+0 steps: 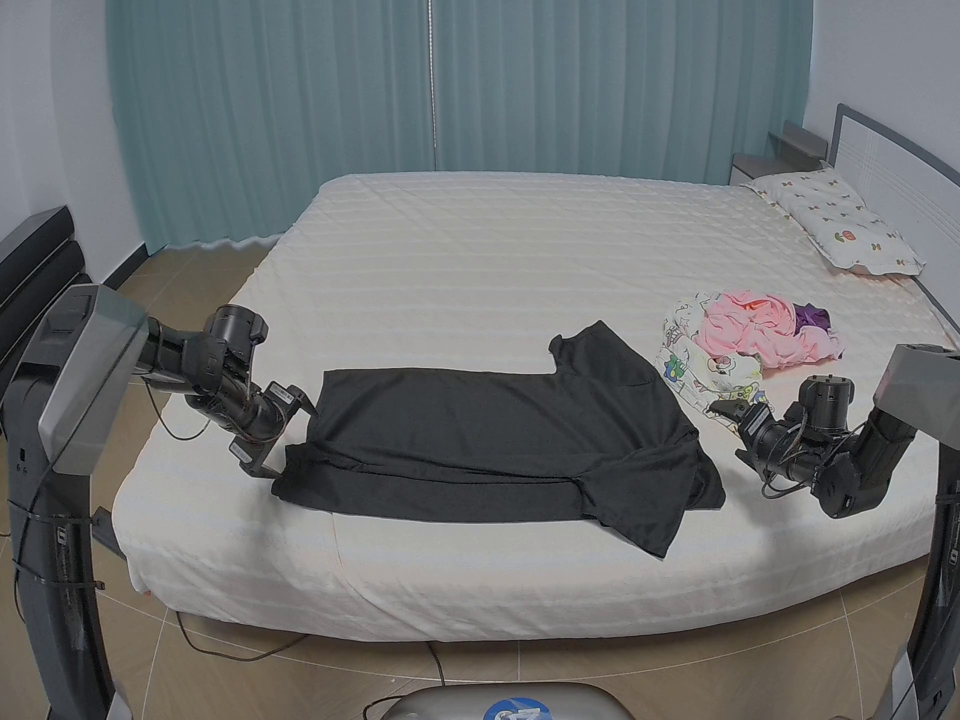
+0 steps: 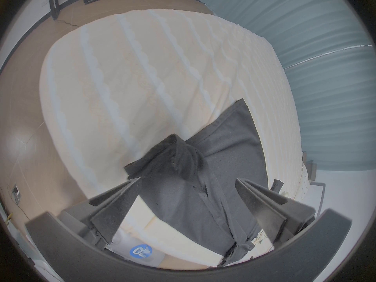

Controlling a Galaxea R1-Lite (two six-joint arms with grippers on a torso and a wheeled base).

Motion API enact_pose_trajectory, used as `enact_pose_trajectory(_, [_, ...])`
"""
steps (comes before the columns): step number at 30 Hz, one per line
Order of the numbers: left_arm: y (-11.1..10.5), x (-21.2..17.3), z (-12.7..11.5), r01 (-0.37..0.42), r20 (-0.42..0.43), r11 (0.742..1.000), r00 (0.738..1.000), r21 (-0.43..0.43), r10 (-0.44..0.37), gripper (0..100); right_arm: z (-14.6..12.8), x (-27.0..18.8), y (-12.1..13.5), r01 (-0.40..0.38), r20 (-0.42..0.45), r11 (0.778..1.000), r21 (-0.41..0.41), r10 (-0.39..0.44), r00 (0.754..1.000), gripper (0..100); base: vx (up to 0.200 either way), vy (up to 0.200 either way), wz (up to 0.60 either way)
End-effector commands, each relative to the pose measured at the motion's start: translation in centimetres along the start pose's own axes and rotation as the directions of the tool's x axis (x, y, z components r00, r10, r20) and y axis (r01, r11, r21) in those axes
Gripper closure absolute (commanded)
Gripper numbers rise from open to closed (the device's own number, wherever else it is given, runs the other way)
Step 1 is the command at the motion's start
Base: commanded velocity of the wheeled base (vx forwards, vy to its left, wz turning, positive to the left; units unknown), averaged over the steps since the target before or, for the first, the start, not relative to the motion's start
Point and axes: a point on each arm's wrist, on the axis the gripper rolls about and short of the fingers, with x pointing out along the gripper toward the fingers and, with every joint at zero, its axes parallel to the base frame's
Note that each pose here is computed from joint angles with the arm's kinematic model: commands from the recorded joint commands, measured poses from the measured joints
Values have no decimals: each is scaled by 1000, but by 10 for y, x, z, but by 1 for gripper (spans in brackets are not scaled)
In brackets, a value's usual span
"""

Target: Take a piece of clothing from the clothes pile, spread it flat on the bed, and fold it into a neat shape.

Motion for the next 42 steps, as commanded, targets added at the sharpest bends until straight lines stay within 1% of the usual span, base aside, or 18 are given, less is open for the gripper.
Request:
enact_pose_trajectory(1, [11, -33, 2, 18, -1, 999, 1000, -40, -18, 0, 0, -26, 12, -11, 10, 997, 75, 11, 1000, 0, 0, 0, 0])
enact_pose_trajectory(3, [16, -36, -5, 4, -22, 999, 1000, -47, -5, 0, -2, -26, 9, -22, 15, 994, 109, 20, 1000, 0, 0, 0, 0])
enact_pose_trajectory(5, [21, -37, -10, -1, -37, 999, 999, -54, -1, 0, -4, -25, 7, -29, 15, 993, 113, 28, 1000, 0, 0, 0, 0])
enact_pose_trajectory(7, [25, -34, -13, 19, -48, 997, 999, -69, -22, 0, -7, -25, 5, -27, 11, 993, 112, 26, 1000, 0, 0, 0, 0])
enact_pose_trajectory(10, [28, -31, -21, 40, -49, 998, 998, -48, -42, 0, -15, -23, 8, -30, -13, 994, 106, 31, 999, 0, 0, 0, 0])
enact_pose_trajectory(16, [31, -32, -24, 53, -81, 997, 995, -49, -57, 0, -28, -24, 11, -22, -45, 996, 90, 26, 999, 0, 167, 0, 0])
enact_pose_trajectory(26, [32, -31, -25, 47, -86, 998, 995, -49, -52, 0, -32, -32, 8, -44, -30, 997, 69, 46, 998, 0, 200, 0, 0])
enact_pose_trajectory(31, [34, -29, -26, 41, -90, 998, 995, -46, -45, 0, -32, -31, 7, -40, -32, 997, 64, 42, 999, 0, 0, 0, 0])
enact_pose_trajectory(35, [33, -22, -36, 23, -95, 1000, 995, -1, -23, 0, -33, -31, 7, -41, -33, 997, 62, 43, 999, 0, 0, 0, 0])
enact_pose_trajectory(39, [31, -15, -39, 11, -58, 1000, 998, 21, -9, 0, -33, -31, 8, -43, -34, 997, 61, 45, 998, 0, 0, 0, 0])
enact_pose_trajectory(40, [30, -10, -40, 6, -30, 1000, 1000, 30, -5, 0, -33, -31, 7, -42, -35, 997, 62, 44, 998, 0, 0, 0, 0])
enact_pose_trajectory(41, [30, -10, -40, 6, -30, 1000, 1000, 30, -5, 0, -33, -31, 7, -42, -35, 997, 62, 44, 998, 0, 0, 0, 0])
enact_pose_trajectory(42, [30, -5, -42, -4, -4, 999, 1000, 37, 4, 0, -33, -31, 7, -42, -33, 997, 62, 44, 998, 0, 0, 0, 0])
